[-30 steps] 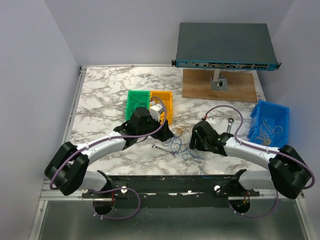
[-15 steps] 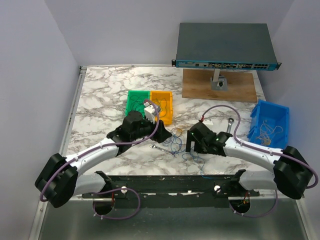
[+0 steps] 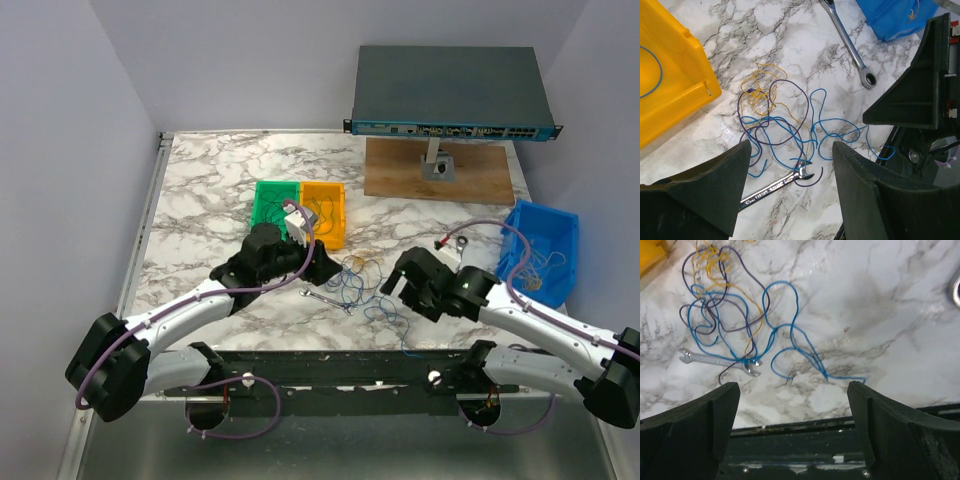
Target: Untangle the cables
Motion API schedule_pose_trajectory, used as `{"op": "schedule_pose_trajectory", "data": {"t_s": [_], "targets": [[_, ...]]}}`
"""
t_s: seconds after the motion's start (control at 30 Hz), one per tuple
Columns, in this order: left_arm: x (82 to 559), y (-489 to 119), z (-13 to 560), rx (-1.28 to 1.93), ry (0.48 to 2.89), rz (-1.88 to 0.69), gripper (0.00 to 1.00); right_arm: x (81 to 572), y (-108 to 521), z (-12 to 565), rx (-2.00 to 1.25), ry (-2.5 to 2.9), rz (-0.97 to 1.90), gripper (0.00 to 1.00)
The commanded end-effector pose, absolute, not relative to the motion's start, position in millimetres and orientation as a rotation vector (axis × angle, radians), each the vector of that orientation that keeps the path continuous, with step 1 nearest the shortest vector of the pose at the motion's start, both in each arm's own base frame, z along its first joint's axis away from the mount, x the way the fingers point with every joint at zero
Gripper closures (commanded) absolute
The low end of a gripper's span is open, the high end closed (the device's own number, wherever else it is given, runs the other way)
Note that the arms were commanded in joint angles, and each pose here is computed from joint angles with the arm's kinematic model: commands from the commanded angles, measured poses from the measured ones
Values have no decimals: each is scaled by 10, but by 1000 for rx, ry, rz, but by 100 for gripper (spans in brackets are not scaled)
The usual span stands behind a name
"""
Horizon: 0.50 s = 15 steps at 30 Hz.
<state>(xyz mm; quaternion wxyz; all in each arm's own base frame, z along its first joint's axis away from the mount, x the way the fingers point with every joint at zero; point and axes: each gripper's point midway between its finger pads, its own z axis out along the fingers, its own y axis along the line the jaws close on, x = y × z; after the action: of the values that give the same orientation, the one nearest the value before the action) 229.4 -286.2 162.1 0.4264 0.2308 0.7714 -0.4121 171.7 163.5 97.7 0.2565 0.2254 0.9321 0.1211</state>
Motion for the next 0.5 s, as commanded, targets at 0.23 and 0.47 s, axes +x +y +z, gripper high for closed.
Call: {"op": "schedule_pose_trajectory", "data": {"t_s": [0.23, 0.47], "targets": [[2337, -2833, 1652, 561, 1895, -994, 33, 1418, 1951, 656, 1183, 2546, 437, 3], [2349, -2825, 1619, 560, 1903, -983, 33, 1636, 1660, 502, 1172, 2406, 183, 9]]}}
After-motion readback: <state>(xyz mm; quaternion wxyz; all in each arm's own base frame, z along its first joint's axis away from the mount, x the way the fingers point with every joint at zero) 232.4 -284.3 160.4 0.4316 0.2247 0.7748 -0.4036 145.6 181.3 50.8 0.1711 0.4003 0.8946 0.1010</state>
